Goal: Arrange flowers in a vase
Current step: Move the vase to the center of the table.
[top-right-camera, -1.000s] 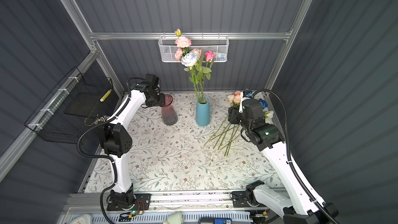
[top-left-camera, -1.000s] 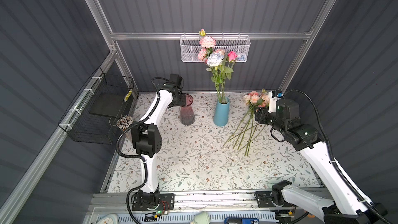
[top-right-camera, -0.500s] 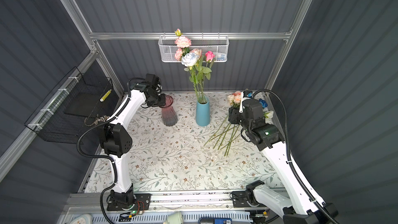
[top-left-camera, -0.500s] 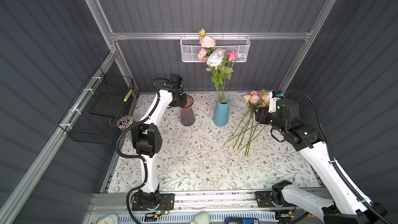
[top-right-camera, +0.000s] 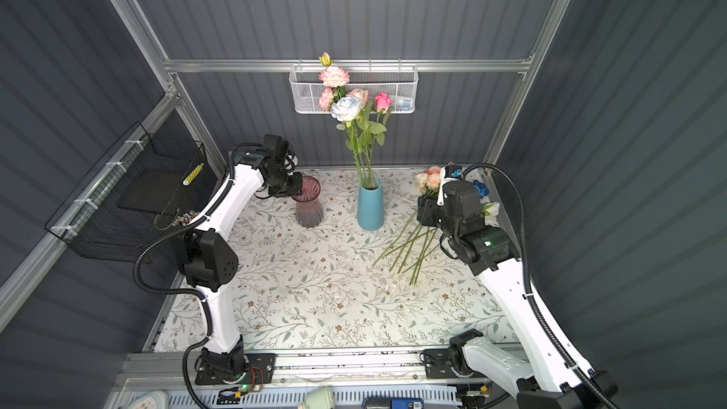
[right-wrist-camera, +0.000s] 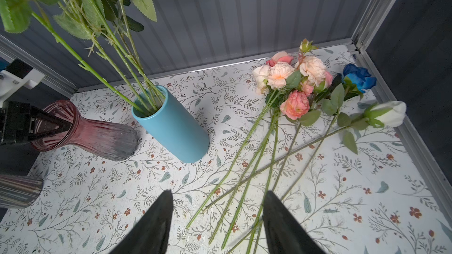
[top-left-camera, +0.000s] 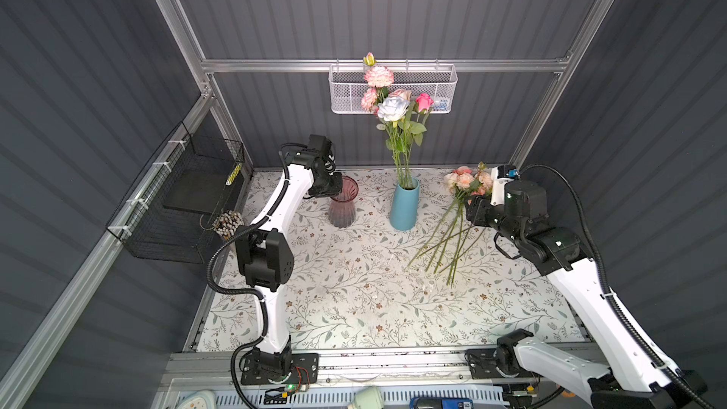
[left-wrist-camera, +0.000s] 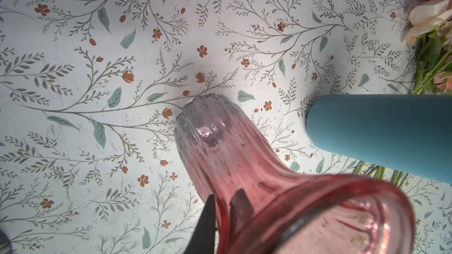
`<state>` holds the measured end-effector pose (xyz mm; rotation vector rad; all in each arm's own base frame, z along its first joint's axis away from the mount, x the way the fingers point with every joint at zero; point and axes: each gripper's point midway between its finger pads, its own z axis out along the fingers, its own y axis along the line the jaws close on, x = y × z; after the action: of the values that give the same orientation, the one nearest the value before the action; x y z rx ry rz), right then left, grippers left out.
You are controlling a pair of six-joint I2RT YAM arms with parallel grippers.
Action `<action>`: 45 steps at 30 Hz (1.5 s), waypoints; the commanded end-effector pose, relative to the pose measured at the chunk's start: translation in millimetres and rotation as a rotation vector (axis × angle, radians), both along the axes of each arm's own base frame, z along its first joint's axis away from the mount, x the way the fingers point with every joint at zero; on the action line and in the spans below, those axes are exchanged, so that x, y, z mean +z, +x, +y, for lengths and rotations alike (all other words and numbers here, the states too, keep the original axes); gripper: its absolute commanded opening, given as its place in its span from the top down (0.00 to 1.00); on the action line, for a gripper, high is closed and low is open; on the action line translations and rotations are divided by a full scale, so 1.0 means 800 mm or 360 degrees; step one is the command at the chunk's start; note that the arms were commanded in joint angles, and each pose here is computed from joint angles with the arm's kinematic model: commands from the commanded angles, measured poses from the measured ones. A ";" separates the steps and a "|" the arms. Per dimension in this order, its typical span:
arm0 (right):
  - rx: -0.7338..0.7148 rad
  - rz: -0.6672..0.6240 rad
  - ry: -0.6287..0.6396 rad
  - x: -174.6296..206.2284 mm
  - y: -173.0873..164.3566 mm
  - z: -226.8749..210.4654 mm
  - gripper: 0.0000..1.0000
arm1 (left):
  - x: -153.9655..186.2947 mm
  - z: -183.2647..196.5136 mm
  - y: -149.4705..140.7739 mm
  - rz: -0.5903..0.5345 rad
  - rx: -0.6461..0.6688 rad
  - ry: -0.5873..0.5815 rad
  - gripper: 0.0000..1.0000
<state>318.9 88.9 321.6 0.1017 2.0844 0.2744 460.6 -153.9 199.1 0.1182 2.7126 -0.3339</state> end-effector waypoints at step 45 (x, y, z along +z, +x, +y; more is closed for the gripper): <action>-0.0072 0.0065 -0.0054 -0.008 0.031 -0.008 0.40 | 0.037 -0.123 -0.241 0.0364 -0.0576 -0.0236 1.00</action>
<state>344.2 82.3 309.6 0.1375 2.1354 0.2021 266.3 -236.3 202.9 0.5087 2.9493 -0.5726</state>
